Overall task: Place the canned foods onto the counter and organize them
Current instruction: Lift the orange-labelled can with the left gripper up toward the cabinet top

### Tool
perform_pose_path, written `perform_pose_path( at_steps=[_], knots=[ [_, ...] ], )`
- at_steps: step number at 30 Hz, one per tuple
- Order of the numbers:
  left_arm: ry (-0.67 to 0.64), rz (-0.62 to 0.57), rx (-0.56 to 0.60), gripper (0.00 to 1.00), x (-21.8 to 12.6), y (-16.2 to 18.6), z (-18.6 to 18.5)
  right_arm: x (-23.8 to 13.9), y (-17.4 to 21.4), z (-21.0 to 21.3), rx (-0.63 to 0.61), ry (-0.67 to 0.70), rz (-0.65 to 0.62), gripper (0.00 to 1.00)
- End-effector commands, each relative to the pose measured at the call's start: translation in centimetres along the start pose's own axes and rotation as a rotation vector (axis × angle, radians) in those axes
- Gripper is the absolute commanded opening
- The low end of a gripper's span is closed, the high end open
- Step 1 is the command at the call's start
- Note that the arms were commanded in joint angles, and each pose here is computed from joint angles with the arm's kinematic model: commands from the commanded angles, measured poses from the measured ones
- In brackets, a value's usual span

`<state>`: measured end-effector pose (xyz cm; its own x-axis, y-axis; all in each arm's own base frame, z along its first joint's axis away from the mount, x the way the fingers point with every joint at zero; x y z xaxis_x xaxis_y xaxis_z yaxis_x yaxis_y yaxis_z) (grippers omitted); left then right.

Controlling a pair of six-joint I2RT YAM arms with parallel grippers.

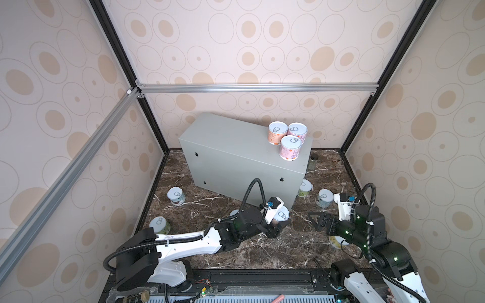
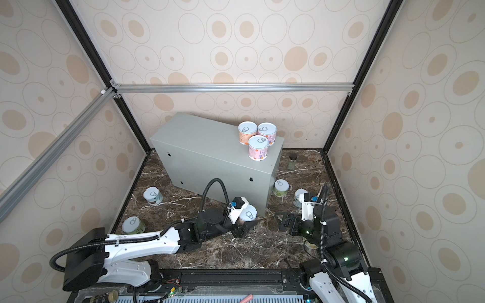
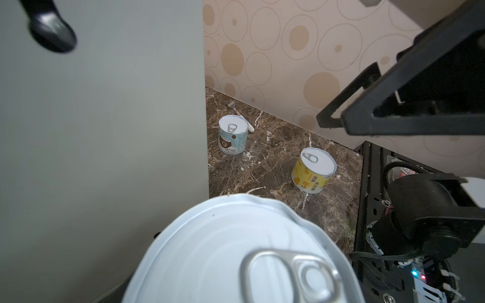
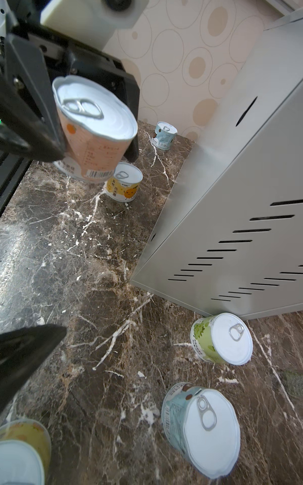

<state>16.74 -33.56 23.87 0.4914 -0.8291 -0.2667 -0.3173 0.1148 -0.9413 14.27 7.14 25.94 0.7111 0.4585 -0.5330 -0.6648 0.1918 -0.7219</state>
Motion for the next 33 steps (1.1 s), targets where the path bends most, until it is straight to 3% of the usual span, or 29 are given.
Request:
perform_pose_path(
  at_steps=[1,18,25,33],
  knots=[
    [-0.002,-0.088,0.023,0.70,-2.1,-4.4,-0.5,0.0,0.1,-0.2,-0.015,0.007,-0.017,0.99],
    [-0.133,-0.169,-0.059,0.70,-10.7,-8.2,3.5,0.7,-2.0,1.0,-0.016,-0.037,-0.021,0.99],
    [-0.165,-0.131,-0.051,0.70,-12.0,-8.5,4.4,1.3,-4.1,1.9,-0.019,-0.087,-0.102,0.99],
    [-0.194,-0.153,-0.063,0.69,-13.1,-10.0,5.2,0.9,-7.0,3.4,-0.066,-0.104,-0.110,0.99]
  ],
)
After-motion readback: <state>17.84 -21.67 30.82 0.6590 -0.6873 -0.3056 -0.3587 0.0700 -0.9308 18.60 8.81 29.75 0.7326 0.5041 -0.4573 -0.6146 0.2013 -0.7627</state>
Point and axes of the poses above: each gripper's point midway between its finger pads, its own x axis out along the fingers, its own z axis along the line the jaws close on, y = z × x, the point moved 5 cm from there along -x, back along the fingers, and after that the axes turned 6 degrees about -x, right-handed, at the moved point
